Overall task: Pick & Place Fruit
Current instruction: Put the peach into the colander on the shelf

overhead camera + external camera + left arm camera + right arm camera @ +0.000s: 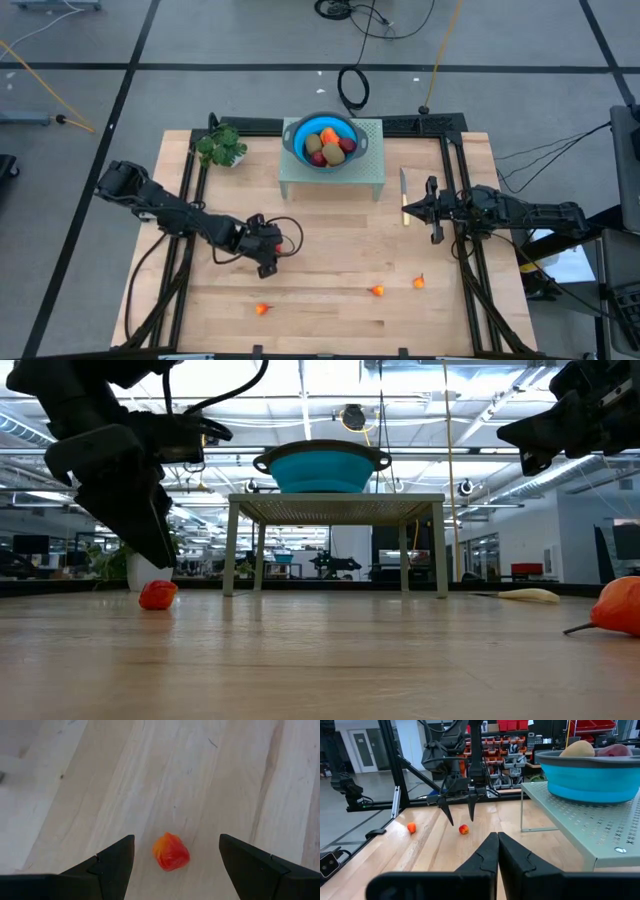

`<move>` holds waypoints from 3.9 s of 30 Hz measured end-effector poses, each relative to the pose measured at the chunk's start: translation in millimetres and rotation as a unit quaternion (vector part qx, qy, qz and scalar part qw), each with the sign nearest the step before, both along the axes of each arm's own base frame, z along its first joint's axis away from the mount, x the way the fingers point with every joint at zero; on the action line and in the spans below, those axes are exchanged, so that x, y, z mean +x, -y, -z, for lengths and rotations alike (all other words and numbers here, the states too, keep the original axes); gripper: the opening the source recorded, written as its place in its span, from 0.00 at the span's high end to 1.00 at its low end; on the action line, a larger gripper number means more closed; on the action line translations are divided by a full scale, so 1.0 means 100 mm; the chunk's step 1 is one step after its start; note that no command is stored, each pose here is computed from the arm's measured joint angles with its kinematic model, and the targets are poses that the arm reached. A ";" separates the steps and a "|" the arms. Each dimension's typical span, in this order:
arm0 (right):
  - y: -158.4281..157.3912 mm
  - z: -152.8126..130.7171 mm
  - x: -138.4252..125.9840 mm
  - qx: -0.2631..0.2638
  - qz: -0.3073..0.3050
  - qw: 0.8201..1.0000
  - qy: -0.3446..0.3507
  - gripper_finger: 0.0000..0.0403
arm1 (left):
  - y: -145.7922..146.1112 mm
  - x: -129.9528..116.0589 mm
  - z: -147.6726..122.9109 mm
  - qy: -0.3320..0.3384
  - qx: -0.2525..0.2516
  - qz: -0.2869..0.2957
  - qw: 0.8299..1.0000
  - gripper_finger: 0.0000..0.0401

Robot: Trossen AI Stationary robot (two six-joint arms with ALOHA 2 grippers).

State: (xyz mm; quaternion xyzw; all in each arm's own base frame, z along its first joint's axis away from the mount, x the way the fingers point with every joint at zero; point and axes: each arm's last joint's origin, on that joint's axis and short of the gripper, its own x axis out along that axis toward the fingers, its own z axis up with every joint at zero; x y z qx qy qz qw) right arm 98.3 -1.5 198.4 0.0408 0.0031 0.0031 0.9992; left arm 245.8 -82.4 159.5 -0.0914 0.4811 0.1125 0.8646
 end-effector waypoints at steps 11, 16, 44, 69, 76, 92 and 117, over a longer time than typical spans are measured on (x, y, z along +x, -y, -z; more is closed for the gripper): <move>0.00 0.00 0.00 -0.014 0.000 1.000 0.000 0.99 | -0.07 -0.07 0.11 -0.014 -0.001 -0.028 1.000 0.27; 0.00 0.00 0.00 -0.025 0.000 1.000 0.000 0.99 | -0.07 -0.09 0.13 -0.017 0.000 -0.029 0.999 0.27; 0.00 0.00 0.00 -0.033 0.000 0.999 0.000 0.99 | -0.05 0.02 0.33 -0.028 0.004 -0.030 0.999 0.27; 0.00 0.00 0.00 -0.033 0.000 0.999 0.000 0.99 | -0.03 0.03 0.33 -0.027 -0.006 -0.011 1.000 0.74; 0.00 0.00 0.00 -0.033 0.000 0.999 0.000 0.99 | -0.03 0.04 0.32 -0.023 0.000 0.014 1.000 0.80; 0.00 0.00 0.00 -0.033 0.000 0.999 0.000 0.99 | -0.11 0.35 -0.03 -0.004 0.095 0.113 0.989 0.81; 0.00 0.00 0.00 -0.033 0.000 0.999 0.000 0.99 | -0.18 0.93 -1.14 0.144 0.295 0.125 0.936 0.81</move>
